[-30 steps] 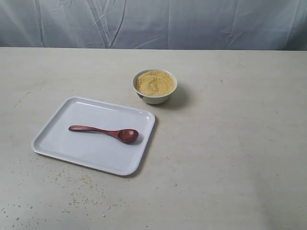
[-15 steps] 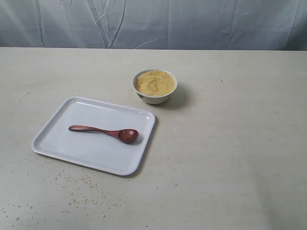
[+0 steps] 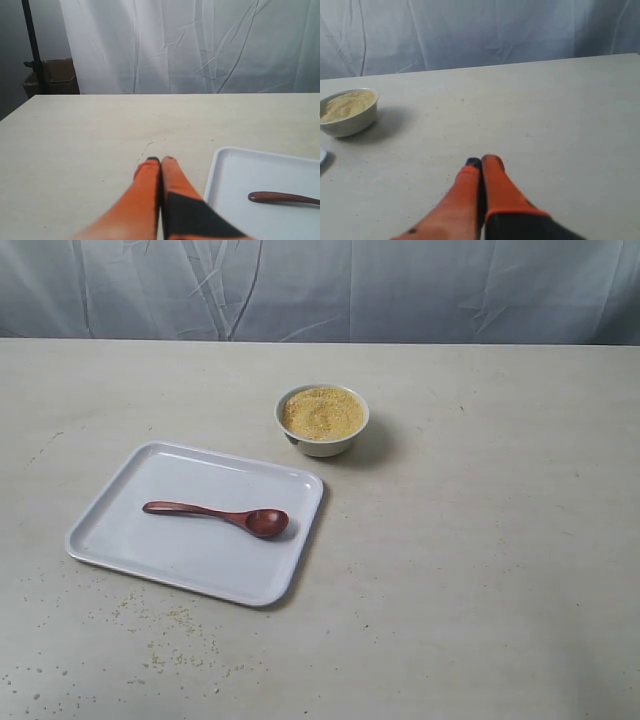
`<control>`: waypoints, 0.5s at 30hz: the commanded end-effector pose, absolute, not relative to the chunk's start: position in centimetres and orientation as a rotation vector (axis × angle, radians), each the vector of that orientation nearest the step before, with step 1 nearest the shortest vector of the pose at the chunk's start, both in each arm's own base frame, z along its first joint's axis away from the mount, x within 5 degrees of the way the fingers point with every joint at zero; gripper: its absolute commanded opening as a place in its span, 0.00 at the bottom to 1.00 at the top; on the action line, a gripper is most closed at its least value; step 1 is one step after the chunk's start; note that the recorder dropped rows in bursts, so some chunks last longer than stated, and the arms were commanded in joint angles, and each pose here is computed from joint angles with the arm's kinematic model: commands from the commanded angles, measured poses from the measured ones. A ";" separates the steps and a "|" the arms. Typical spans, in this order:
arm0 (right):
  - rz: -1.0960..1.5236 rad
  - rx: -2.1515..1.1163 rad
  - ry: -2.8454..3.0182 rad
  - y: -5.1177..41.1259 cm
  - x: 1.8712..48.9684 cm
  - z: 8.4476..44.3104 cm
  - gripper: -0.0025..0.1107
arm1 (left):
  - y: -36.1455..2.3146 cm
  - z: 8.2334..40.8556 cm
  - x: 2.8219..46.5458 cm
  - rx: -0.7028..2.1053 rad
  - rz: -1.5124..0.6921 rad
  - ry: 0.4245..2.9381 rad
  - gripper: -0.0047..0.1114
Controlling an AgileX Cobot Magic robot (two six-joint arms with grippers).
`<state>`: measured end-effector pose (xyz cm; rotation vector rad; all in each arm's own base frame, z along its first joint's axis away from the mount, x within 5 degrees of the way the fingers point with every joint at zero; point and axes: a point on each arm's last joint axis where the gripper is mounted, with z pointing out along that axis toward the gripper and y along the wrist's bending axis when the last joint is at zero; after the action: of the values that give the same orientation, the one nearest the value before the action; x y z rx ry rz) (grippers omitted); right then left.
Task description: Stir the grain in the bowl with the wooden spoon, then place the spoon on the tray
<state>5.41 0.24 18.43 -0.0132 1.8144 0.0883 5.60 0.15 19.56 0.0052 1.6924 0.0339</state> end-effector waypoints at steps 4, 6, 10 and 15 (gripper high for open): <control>0.063 0.023 1.799 0.0 5.4 18.5 0.02 | 0.2 19.5 5.6 0.010 0.042 1.685 0.04; 0.063 0.023 1.799 0.0 5.4 18.5 0.02 | 0.2 19.5 5.6 0.010 0.042 1.685 0.04; 0.063 0.023 1.797 0.0 5.4 18.5 0.02 | 0.2 19.5 5.6 0.010 0.042 1.685 0.04; 0.065 0.022 1.788 0.0 5.4 18.6 0.02 | 0.2 19.5 5.6 0.010 0.042 1.685 0.04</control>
<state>5.42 0.05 18.47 0.0203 1.8096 0.0654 5.60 0.15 19.56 0.0052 1.6924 0.0339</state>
